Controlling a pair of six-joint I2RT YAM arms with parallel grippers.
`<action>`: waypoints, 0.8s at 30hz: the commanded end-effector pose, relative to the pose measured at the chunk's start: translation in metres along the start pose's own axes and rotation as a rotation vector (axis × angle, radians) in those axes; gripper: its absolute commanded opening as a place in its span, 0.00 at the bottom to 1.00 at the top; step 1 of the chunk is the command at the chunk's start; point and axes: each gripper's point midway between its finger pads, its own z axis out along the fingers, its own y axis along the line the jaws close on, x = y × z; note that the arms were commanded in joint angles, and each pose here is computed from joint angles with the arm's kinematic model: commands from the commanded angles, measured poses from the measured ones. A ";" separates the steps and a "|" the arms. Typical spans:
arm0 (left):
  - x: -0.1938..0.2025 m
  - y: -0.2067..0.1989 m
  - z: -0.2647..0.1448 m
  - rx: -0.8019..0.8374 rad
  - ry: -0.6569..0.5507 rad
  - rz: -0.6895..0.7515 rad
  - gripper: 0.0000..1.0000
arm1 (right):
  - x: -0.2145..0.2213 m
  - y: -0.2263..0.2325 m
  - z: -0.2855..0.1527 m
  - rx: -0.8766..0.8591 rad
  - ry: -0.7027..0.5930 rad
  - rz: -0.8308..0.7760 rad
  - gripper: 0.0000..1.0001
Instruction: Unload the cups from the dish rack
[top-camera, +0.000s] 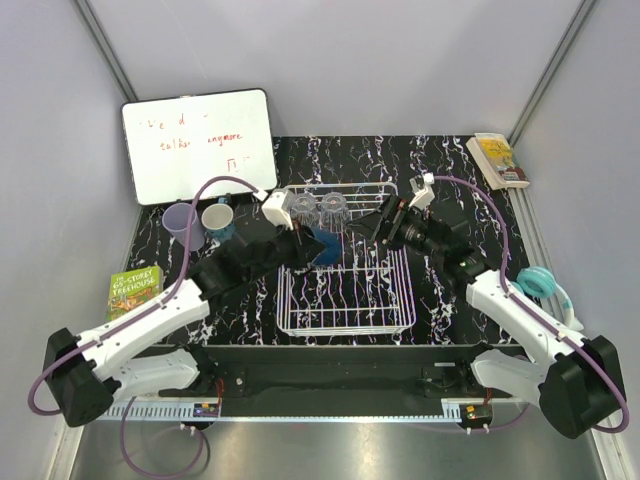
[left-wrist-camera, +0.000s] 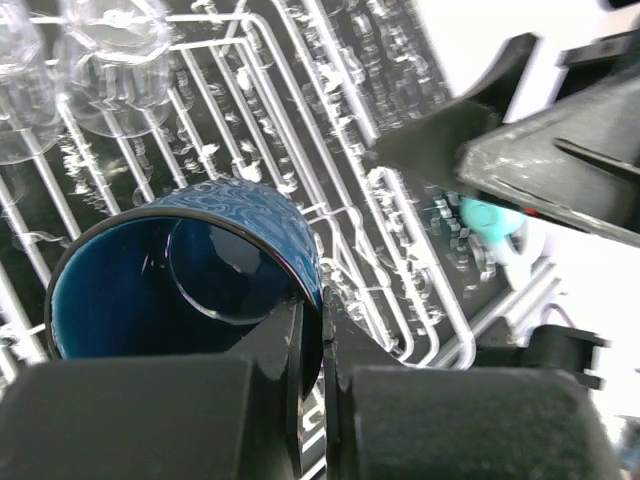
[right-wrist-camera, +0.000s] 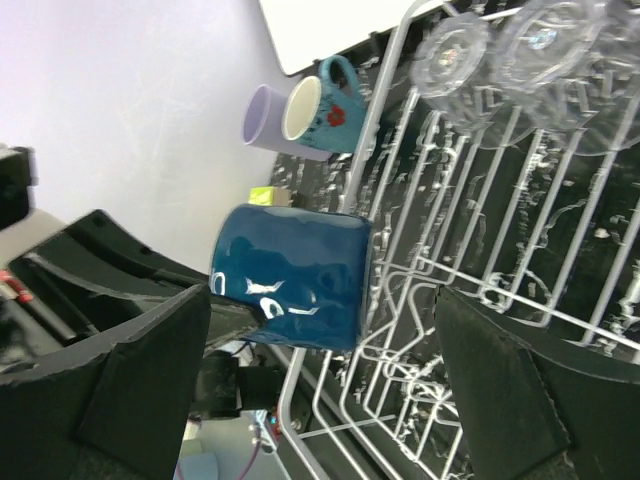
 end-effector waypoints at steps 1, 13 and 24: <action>-0.063 -0.027 -0.009 -0.006 -0.143 0.069 0.00 | -0.019 0.000 -0.002 0.053 -0.055 -0.073 1.00; -0.099 0.061 -0.084 -0.618 -0.052 0.291 0.00 | -0.015 -0.029 -0.012 0.198 -0.051 -0.133 1.00; -0.040 0.168 -0.118 -0.907 0.177 0.196 0.00 | -0.006 -0.038 -0.013 0.209 -0.029 -0.141 1.00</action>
